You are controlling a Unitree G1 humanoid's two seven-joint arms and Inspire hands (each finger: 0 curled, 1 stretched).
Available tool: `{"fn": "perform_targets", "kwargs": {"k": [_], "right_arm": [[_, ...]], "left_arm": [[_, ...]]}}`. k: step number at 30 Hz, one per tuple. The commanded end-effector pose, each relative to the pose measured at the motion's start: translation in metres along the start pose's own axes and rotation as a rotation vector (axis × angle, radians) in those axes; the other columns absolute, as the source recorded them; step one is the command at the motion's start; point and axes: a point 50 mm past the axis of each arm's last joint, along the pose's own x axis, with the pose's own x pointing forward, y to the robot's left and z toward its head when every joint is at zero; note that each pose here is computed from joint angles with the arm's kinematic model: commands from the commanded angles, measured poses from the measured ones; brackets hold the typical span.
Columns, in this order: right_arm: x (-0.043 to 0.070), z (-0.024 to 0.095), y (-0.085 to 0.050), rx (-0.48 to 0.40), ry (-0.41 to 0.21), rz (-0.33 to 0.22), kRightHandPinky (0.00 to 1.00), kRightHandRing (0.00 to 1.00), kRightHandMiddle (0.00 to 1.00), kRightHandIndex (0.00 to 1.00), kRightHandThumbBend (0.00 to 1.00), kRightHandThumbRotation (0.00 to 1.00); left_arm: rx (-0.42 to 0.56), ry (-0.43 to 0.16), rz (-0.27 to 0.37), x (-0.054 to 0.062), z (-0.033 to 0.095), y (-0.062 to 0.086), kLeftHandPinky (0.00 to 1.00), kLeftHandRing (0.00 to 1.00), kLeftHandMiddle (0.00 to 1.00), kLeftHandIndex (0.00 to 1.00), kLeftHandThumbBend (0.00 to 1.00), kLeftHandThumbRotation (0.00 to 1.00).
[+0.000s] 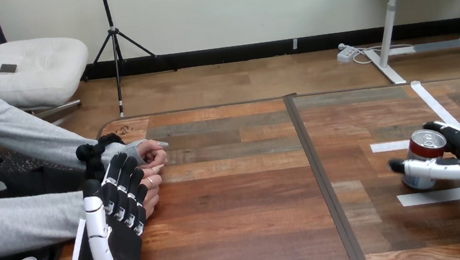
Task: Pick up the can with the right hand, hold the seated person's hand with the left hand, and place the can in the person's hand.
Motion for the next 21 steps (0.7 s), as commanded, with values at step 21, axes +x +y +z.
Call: {"fn": "perform_targets", "kwargs": {"k": [21], "right_arm": [[0.0106, 0.0366, -0.0036, 0.023, -0.131, -0.118, 0.55, 0.58, 0.60, 0.64, 0.88, 0.00]], "left_arm": [[0.000, -0.073, -0.065, 0.0187, 0.0142, -0.0069, 1.00, 0.98, 0.96, 0.94, 0.60, 0.98]]}}
